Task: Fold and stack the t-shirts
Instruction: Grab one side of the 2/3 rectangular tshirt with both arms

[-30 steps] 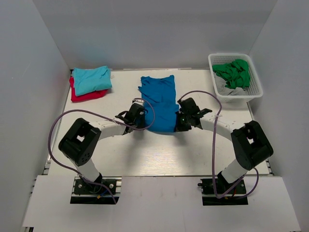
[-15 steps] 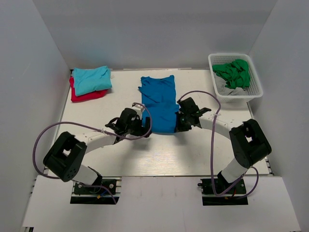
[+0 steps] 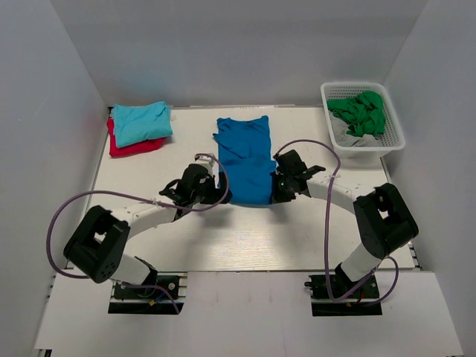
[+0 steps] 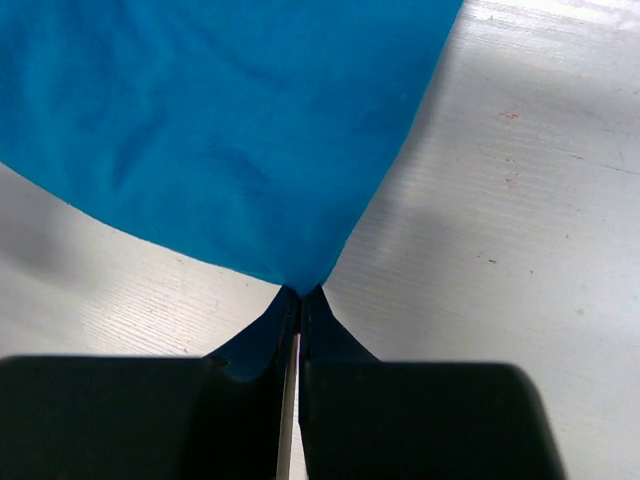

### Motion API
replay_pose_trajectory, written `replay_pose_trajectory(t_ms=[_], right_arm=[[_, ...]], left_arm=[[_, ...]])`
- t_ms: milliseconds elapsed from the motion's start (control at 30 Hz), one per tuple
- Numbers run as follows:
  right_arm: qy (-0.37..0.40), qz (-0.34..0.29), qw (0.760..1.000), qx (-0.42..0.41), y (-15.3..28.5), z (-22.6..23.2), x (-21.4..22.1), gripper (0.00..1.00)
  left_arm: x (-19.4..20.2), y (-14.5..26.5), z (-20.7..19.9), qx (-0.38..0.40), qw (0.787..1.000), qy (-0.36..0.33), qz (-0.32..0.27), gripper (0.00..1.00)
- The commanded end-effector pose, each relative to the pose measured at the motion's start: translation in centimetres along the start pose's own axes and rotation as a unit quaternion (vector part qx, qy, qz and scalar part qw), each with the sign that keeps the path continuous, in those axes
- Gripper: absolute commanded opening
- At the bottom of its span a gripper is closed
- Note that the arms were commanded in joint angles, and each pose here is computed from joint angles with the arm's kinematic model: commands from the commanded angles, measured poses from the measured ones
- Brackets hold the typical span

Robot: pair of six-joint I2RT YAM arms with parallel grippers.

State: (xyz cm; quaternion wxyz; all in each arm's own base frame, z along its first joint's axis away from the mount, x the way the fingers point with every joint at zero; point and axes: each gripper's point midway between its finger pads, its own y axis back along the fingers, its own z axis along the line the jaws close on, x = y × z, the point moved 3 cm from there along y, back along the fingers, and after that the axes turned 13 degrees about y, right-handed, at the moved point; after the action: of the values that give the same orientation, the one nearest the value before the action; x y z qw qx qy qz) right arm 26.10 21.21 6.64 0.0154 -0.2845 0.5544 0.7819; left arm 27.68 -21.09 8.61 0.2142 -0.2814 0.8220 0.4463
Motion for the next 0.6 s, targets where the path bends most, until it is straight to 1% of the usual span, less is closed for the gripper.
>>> replay_pose_trajectory(t_ms=[0,33,67,167,200,233,267,300,333,367,400,433,500,533,567], right_arm=[[0.003,-0.015,1.000,0.009,1.2,-0.3,-0.7,0.00],[0.003,-0.015,1.000,0.010,1.1,-0.3,-0.7,0.00],[0.002,-0.015,1.000,0.012,1.1,-0.4,-0.7,0.00],[-0.002,-0.010,1.000,0.011,1.0,-0.5,-0.4,0.00],[-0.003,-0.010,1.000,0.011,0.8,-0.5,-0.3,0.00],[-0.004,-0.011,1.000,0.012,0.8,-0.7,-0.3,0.00],[-0.004,-0.007,1.000,0.013,0.7,-0.7,-0.2,0.00],[-0.005,-0.005,1.000,0.015,0.7,-0.8,0.0,0.00],[-0.005,-0.003,1.000,0.014,0.6,-0.8,0.1,0.00],[-0.008,-0.006,1.000,0.014,0.8,-0.8,0.2,0.00],[-0.008,-0.005,1.000,0.012,0.8,-0.7,0.3,0.00],[-0.008,-0.003,1.000,0.004,0.7,-0.5,0.6,0.00],[-0.009,-0.001,1.000,-0.011,0.8,-0.2,1.1,0.00],[-0.009,0.008,1.000,-0.018,0.6,0.0,2.0,0.00],[-0.008,0.011,1.000,-0.022,0.6,0.1,2.3,0.00]], left_arm=[[-1.3,-1.4,-0.3,-0.019,1.000,0.021,-0.010,0.91],[-1.6,-1.7,-0.1,-0.026,0.999,0.036,-0.009,0.88],[-1.1,-2.1,0.1,-0.028,0.999,0.036,0.003,0.86],[-0.3,-3.2,0.9,-0.047,0.997,0.048,0.026,0.72],[-0.3,-3.4,0.9,-0.051,0.997,0.055,0.030,0.62],[0.2,-3.5,1.2,-0.058,0.996,0.060,0.037,0.56],[0.1,-3.4,1.7,-0.065,0.995,0.064,0.039,0.53],[0.1,-3.4,1.6,-0.065,0.995,0.068,0.038,0.44],[0.4,-3.3,1.5,-0.061,0.995,0.069,0.049,0.40],[1.0,-3.0,1.9,-0.064,0.994,0.076,0.052,0.33],[1.4,-2.7,1.9,-0.061,0.993,0.077,0.059,0.20],[1.8,-2.5,1.4,-0.041,0.993,0.084,0.069,0.14],[2.5,-2.3,1.4,-0.028,0.993,0.090,0.077,0.03],[3.2,-2.1,1.2,-0.018,0.991,0.098,0.090,0.00],[3.7,-2.1,0.8,-0.008,0.991,0.094,0.096,0.00]])
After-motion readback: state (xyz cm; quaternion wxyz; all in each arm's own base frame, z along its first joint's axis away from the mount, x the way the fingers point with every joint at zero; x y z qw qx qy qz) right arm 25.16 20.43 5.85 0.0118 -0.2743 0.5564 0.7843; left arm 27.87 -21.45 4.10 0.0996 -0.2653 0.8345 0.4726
